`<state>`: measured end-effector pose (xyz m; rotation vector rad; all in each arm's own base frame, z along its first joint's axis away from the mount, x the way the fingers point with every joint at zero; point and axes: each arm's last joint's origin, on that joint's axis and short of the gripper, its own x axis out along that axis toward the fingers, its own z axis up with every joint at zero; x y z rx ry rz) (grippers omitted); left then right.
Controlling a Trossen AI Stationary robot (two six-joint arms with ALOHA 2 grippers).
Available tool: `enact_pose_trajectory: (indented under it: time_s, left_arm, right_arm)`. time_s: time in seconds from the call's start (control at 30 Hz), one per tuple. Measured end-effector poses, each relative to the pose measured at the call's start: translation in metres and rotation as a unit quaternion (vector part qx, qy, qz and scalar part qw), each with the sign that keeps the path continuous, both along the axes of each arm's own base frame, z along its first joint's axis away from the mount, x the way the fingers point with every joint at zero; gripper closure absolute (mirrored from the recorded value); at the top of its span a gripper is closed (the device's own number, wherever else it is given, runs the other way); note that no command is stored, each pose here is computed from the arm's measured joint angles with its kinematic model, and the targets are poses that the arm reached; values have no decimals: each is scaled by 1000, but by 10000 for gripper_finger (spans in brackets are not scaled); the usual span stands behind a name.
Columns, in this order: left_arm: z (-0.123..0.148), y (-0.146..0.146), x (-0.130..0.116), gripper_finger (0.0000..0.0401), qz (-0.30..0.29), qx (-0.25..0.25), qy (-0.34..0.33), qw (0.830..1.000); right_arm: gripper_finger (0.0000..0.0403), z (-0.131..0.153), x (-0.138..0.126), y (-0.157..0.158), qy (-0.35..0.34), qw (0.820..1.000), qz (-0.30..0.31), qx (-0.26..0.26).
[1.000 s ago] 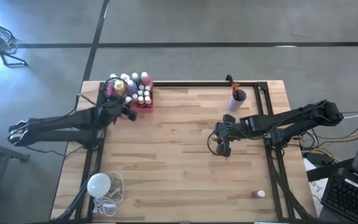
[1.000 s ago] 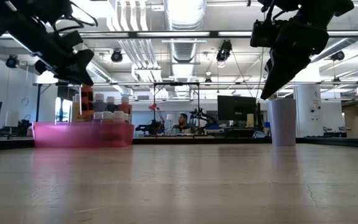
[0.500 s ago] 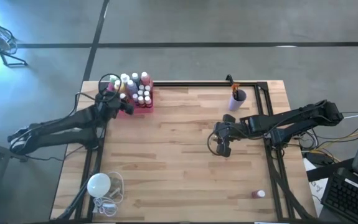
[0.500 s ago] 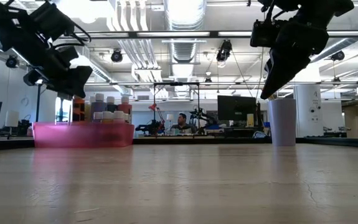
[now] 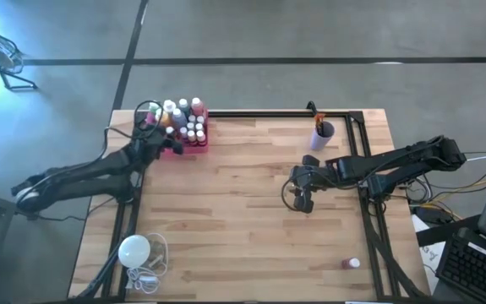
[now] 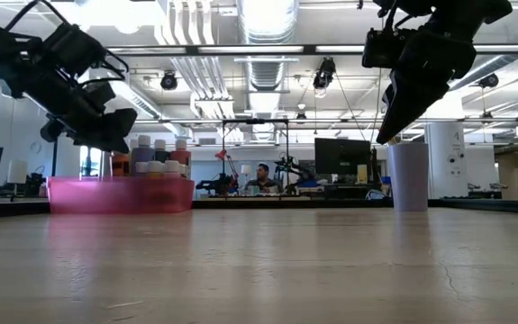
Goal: Pick & Place Paint Supplies
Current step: Put the small orange paint bottle into the pink bin
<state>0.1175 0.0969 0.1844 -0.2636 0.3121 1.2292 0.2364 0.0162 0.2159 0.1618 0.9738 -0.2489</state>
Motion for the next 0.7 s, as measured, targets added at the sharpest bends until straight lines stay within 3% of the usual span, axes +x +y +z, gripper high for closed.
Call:
enact_pose_trajectory:
  time_s: [0.7]
  left_arm:
    - [-22, 21, 14, 277, 9, -34, 27, 999]
  right_arm:
    - [223, 0, 0, 0, 1, 1000, 0, 0]
